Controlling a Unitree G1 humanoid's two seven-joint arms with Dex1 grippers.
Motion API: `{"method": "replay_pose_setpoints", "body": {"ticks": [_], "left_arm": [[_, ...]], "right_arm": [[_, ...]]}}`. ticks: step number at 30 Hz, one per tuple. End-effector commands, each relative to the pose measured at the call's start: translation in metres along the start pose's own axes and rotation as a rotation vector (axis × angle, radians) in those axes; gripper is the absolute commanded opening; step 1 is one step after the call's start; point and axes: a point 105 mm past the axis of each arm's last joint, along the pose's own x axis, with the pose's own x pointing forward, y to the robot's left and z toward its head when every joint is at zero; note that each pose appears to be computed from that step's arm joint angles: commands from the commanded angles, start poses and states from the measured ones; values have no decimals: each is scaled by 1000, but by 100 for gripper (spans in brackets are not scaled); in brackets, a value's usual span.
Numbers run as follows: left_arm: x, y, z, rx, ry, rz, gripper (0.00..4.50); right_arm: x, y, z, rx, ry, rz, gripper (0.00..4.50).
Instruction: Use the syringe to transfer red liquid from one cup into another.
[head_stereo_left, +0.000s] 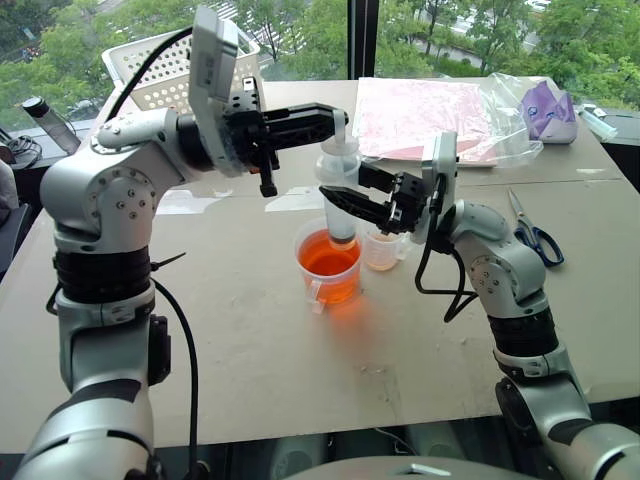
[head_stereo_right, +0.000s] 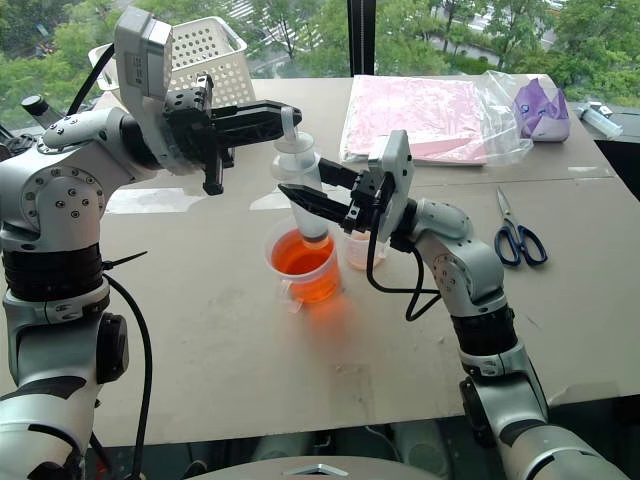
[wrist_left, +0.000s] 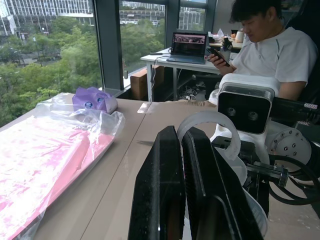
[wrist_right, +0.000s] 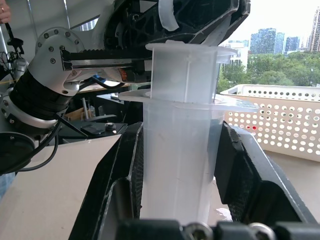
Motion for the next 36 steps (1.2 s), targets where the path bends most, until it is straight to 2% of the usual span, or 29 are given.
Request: {"method": "replay_pose_setpoints", "body": {"ticks": [1, 2, 5, 9, 15, 20, 24, 28, 36], "left_arm": [[-7, -3, 26, 76, -56, 23, 8], [-7, -6, 24, 71, -45, 7, 8], [-8, -10, 17, 56, -13, -13, 92], [-12, -14, 9, 61, 42, -34, 280], [-23, -12, 9, 87, 62, -27, 280], [-34, -5, 16, 98, 46, 18, 280], [-42, 0, 32, 94, -13, 49, 280], [-48, 4, 33, 99, -4, 78, 280], [-50, 13, 44, 85, -87, 131, 280]], "right_arm": [[8, 18, 0, 0, 0, 81, 155], [8, 18, 0, -1, -2, 80, 155], [8, 17, 2, -3, -8, 74, 155], [7, 16, 2, -4, -8, 71, 155], [7, 15, 7, 7, -28, 67, 155], [5, 13, 14, 15, -50, 59, 155], [3, 10, 23, 25, -77, 55, 155], [2, 7, 30, 31, -96, 51, 155], [-1, -7, 61, 115, -221, 1, 155]]}}
